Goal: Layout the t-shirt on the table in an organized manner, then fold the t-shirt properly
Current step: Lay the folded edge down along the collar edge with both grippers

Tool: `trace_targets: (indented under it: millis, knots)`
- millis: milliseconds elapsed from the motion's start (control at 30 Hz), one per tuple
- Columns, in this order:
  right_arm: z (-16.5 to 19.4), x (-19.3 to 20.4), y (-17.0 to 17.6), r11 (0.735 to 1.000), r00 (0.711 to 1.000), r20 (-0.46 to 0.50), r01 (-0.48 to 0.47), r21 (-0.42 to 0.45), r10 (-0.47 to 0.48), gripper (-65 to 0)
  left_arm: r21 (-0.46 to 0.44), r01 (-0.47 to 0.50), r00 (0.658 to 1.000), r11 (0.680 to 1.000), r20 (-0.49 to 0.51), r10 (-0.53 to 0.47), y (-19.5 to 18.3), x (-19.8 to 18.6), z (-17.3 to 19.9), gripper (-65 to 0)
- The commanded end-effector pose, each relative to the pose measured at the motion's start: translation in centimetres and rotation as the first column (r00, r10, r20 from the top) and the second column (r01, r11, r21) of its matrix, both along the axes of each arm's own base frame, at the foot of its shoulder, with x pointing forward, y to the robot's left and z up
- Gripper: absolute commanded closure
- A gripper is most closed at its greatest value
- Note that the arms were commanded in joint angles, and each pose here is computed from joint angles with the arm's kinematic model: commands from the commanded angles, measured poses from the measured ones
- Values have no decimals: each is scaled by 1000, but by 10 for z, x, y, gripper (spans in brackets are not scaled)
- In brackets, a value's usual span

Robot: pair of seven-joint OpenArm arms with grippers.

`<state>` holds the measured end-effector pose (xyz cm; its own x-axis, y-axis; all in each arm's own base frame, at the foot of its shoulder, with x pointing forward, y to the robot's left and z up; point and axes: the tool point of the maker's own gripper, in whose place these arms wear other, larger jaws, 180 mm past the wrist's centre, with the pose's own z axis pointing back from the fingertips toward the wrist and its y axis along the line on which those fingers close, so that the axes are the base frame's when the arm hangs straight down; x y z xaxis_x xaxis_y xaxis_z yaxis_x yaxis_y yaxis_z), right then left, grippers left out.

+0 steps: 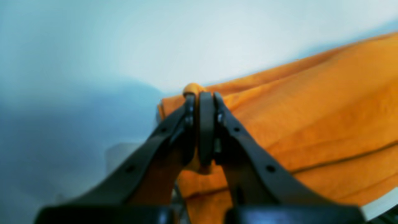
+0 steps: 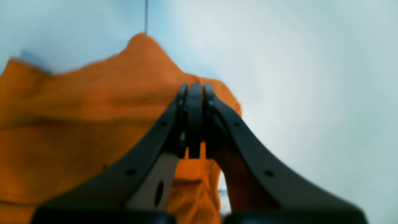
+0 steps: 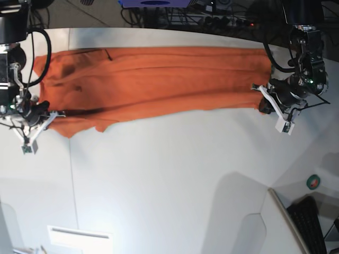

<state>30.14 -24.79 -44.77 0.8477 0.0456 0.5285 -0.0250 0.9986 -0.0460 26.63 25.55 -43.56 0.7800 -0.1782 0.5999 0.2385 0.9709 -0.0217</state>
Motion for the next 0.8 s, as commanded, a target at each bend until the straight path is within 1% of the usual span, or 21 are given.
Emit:
trace_targets:
  millis: [0, 133, 167, 300, 433, 500, 600, 700, 767]
  knots:
    - [19, 15, -7, 1000, 998, 66, -5, -21, 7, 0, 13, 10, 997, 1000, 71, -11, 4, 17, 21, 0]
    - [28, 12, 0, 999, 996, 90, -25, -23, 27, 0, 35, 39, 991, 999, 129, -43, -3, 31, 40, 0]
    - [31, 13, 2, 999, 995, 98, -29, -24, 32, 0, 41, 43, 991, 998, 128, -48, -3, 32, 42, 0]
    - [30, 8, 3, 999, 995, 92, -34, -26, 37, 0, 50, 35, 996, 998, 80, -39, 0, 26, 38, 0]
    - [27, 3, 2, 999, 996, 82, -34, -28, 36, 0, 51, 37, 998, 998, 56, -40, 0, 16, 32, 0]
    - [25, 0, 1, 999, 996, 76, -34, -29, 36, 0, 60, 46, 997, 997, 62, -50, -1, 14, 35, 0]
    - [21, -5, 1, 999, 997, 63, -35, -30, 37, 0, 69, 64, 996, 996, 54, -68, -5, 2, 35, 0]
    - [19, -9, 1, 999, 998, 59, -36, -30, 38, 0, 70, 73, 997, 995, 23, -75, -7, -16, 27, 0]
    - [22, -9, -7, 999, 998, 65, -11, -33, 13, 0, 66, 71, 997, 995, 5, -72, -7, -21, 22, 0]
